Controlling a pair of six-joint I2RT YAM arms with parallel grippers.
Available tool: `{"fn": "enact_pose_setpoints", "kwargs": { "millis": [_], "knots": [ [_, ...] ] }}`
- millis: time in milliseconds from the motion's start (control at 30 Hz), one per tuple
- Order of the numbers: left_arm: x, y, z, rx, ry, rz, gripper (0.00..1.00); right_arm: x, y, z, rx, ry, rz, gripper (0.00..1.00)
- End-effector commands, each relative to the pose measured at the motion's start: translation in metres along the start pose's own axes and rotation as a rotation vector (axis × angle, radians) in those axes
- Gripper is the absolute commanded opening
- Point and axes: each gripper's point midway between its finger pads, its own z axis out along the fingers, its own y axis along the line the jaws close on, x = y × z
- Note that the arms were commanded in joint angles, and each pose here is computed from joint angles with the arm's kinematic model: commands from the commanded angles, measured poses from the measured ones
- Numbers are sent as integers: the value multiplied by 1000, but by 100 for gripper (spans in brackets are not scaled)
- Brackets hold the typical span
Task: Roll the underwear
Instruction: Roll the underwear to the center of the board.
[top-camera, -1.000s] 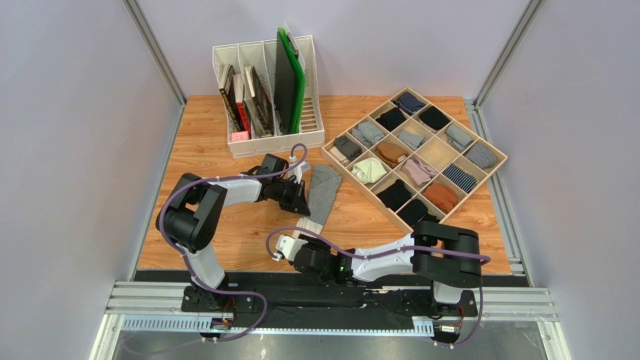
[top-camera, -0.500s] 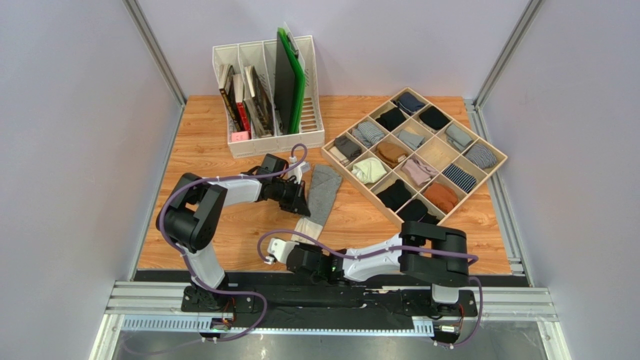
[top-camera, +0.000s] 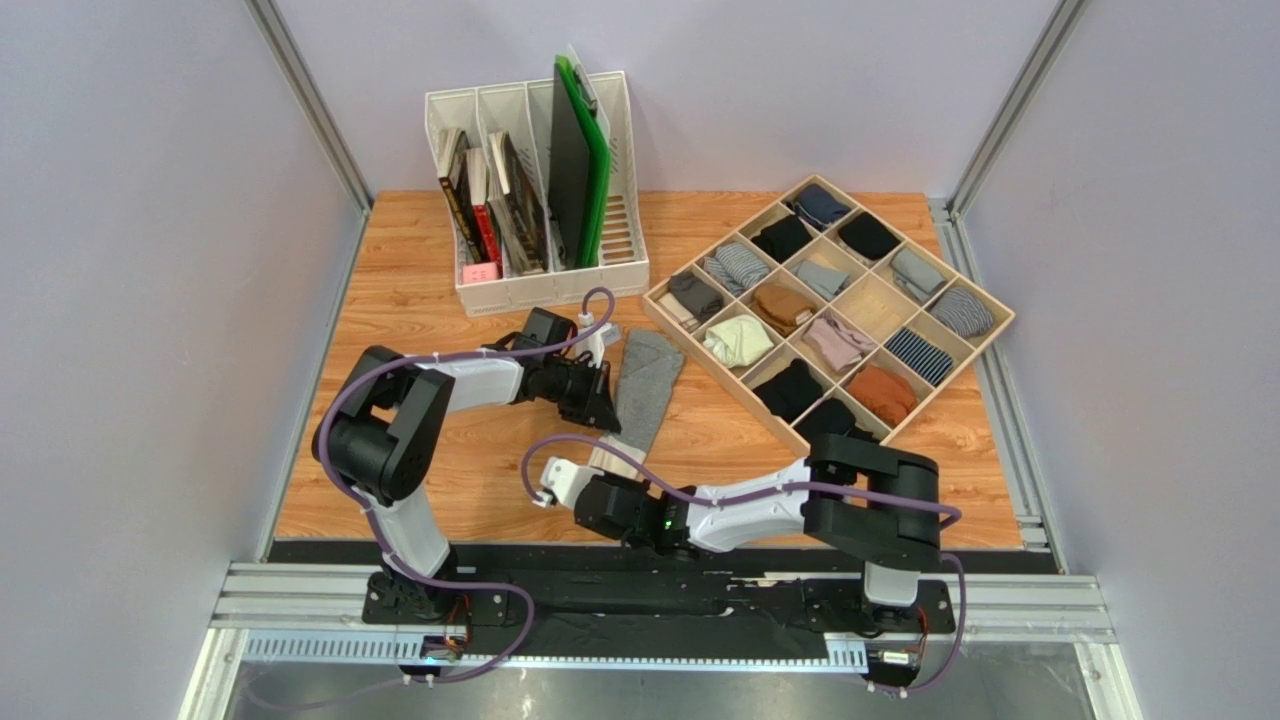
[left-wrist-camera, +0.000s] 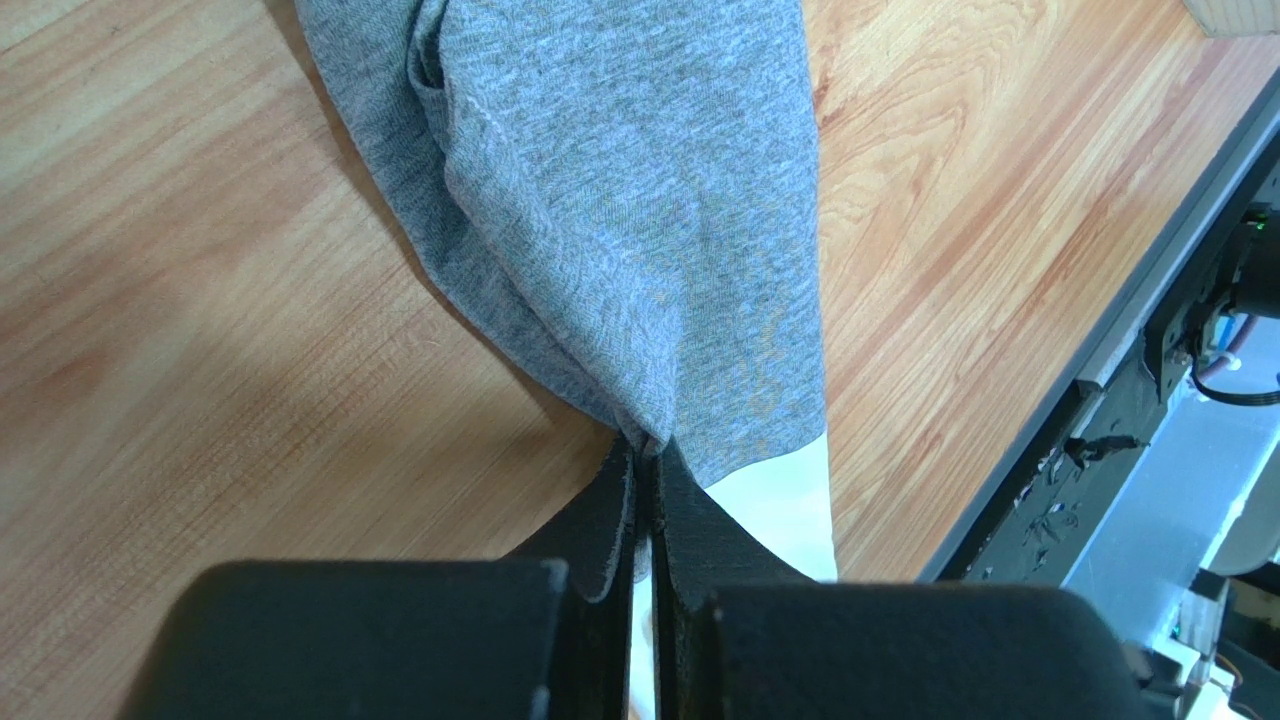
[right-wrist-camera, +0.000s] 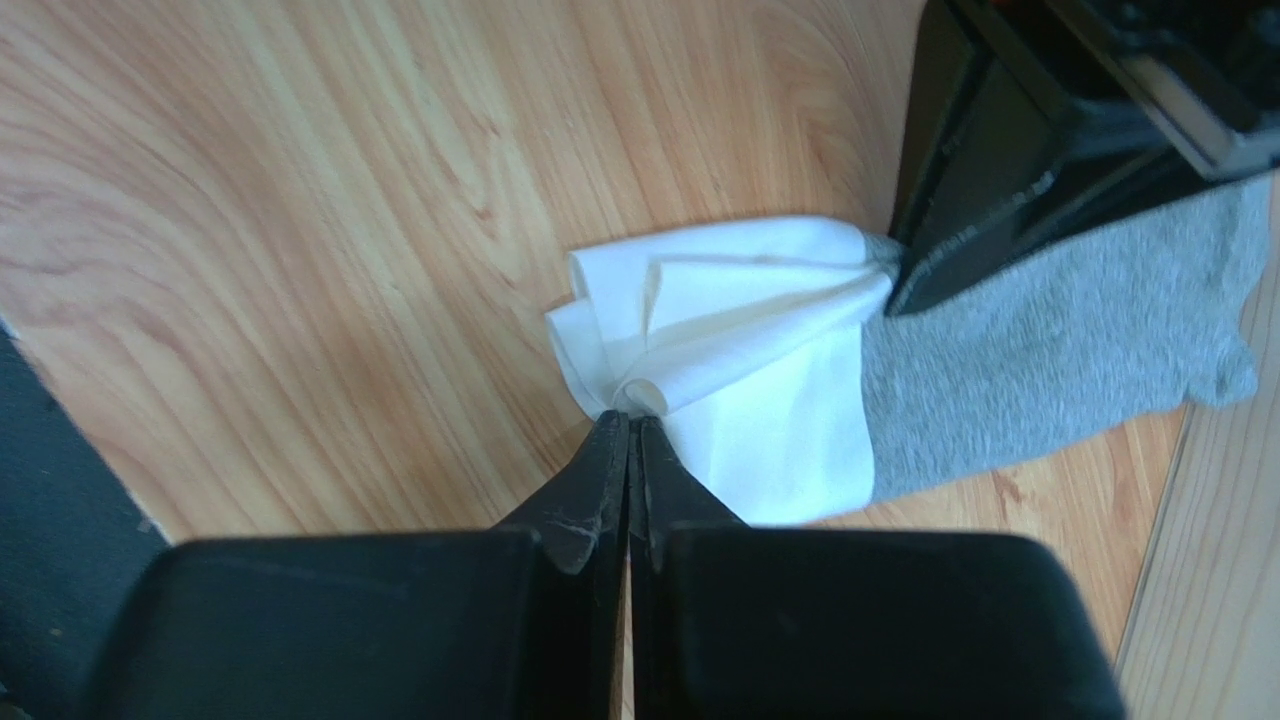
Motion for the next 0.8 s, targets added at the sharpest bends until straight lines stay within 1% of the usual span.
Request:
{"fn": "enact_pose_setpoints", "kwargs": {
  "millis": [0, 233, 567, 767],
  "knots": [
    [2, 4, -3, -30, 11, 21, 0, 20, -19, -9, 23, 80, 70, 0],
    [4, 4, -3, -31, 5, 15, 0, 17, -42, -7, 95, 66, 113, 0],
    [6, 9, -2, -58, 6, 6, 0, -12, -63, -15, 119, -22, 181, 0],
    [7, 8, -2, -55, 4, 1, 0, -18, -66, -9, 111, -31, 206, 0]
  ]
}}
